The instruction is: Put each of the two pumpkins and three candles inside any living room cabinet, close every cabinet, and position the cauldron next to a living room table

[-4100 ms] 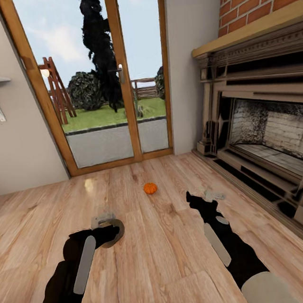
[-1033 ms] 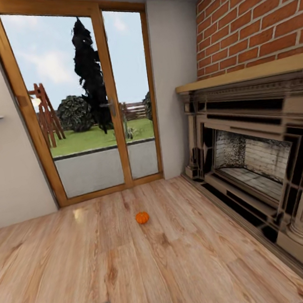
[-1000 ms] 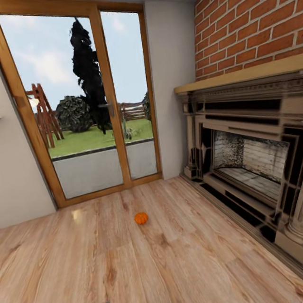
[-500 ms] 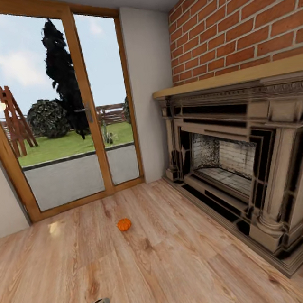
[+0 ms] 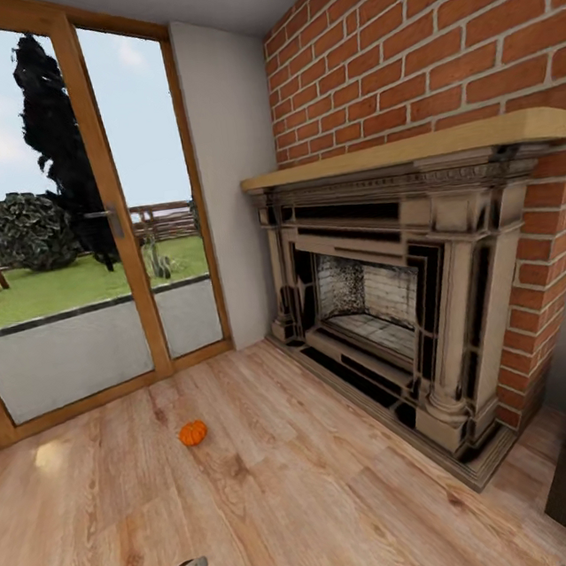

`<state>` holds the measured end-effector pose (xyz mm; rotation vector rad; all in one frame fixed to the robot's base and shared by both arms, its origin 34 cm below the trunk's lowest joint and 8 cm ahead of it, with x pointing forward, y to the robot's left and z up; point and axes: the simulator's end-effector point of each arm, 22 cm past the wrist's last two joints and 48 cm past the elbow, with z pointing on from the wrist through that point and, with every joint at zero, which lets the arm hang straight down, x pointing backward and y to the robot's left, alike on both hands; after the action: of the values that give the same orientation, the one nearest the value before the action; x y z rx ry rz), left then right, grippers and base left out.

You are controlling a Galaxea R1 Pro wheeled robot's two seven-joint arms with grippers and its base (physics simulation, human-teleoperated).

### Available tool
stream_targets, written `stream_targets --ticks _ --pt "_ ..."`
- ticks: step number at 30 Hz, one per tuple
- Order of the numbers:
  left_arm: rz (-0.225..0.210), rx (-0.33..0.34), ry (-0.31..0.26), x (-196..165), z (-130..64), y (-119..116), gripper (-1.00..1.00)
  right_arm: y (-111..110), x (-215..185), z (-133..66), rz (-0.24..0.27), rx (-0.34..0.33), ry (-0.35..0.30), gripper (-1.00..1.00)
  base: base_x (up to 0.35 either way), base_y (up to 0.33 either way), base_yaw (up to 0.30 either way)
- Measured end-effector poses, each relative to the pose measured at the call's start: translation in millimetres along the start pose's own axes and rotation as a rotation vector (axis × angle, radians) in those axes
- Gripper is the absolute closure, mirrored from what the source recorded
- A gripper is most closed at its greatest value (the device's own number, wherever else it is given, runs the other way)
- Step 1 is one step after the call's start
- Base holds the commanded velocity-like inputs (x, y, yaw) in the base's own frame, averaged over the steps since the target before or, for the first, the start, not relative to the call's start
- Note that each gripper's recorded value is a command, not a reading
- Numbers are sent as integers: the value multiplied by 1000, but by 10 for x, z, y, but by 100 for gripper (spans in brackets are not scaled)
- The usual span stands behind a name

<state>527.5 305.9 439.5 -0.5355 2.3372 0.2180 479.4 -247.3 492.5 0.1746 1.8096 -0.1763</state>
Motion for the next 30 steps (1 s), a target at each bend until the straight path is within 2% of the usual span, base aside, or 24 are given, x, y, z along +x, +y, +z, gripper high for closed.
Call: stream_targets --ticks 2,5,12,18,30 --pt "4 -5 18 87 1 23 100 10 -2 -1 1 -2 0 -100 0 0 -286" --pt "17 -2 16 106 -3 16 100 17 -6 -1 1 -4 -1 -100 0 0 -286" --pt "18 -2 10 94 -6 16 100 17 41 -25 -6 -9 10 -100 0 0 -286" --pt "18 -1 8 84 -10 14 100 112 48 -33 -7 -53 11 -100 0 0 -286" --pt "16 0 4 63 -17 9 100 124 32 -32 -6 -59 7 -100 0 0 -286"
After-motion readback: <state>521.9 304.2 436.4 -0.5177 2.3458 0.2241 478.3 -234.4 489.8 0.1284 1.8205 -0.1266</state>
